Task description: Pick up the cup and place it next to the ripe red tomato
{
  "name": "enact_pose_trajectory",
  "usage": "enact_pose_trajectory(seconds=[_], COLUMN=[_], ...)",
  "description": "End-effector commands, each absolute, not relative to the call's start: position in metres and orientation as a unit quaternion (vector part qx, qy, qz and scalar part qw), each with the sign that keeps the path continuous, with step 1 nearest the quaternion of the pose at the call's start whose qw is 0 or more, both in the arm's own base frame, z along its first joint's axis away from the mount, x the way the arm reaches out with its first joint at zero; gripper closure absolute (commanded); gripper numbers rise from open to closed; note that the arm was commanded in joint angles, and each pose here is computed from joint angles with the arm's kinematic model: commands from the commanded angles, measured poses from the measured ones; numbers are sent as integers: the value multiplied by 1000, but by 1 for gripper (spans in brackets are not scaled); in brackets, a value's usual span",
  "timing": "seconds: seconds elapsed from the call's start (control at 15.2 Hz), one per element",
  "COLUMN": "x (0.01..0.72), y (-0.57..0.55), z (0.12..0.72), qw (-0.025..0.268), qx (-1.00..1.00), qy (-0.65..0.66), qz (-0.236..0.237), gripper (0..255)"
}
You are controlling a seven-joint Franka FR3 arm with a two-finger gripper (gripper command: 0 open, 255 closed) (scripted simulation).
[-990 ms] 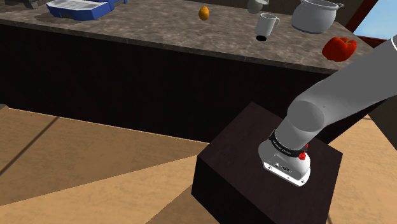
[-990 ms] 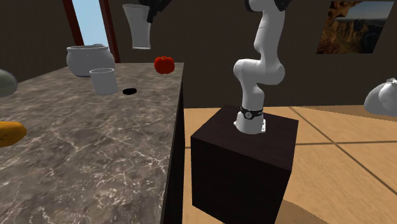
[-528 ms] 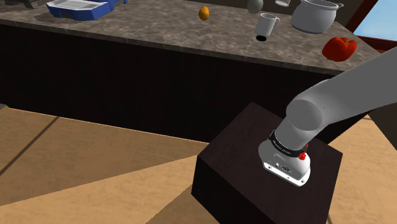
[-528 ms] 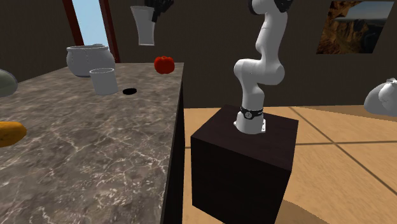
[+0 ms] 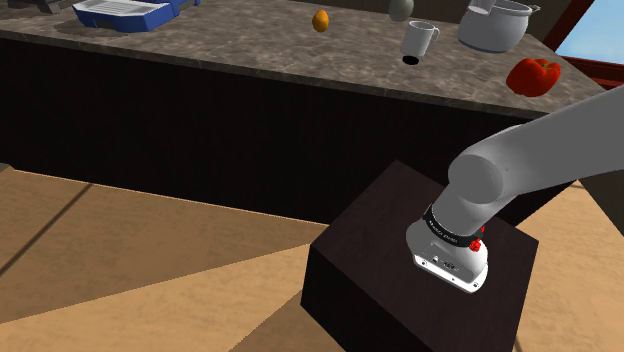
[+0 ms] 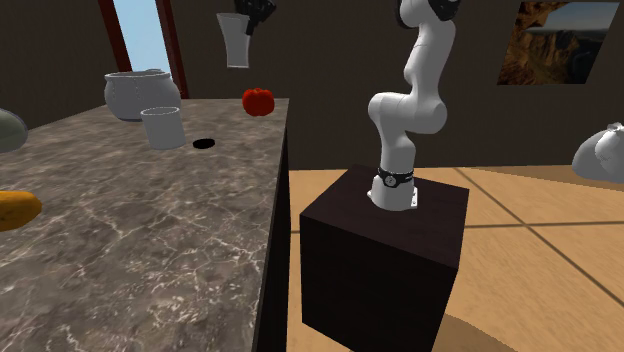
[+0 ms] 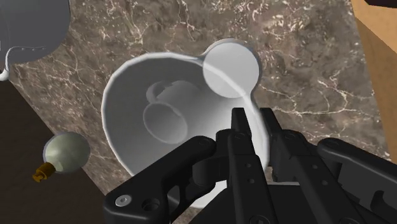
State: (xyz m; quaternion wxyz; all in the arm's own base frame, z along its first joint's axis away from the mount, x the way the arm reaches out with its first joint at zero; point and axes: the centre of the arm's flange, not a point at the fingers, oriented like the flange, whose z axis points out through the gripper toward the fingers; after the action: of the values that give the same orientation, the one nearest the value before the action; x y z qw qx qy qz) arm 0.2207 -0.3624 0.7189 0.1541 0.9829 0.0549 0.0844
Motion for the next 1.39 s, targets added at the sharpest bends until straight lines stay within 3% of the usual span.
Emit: enact_pose_trajectory(seconds=[0.0,1.32], x=[196,-25], y=[-374,-518], z=[717,717], qw=[154,154], qx=[983,983], qy=[56,56], qz=[84,84], gripper=[255,255])
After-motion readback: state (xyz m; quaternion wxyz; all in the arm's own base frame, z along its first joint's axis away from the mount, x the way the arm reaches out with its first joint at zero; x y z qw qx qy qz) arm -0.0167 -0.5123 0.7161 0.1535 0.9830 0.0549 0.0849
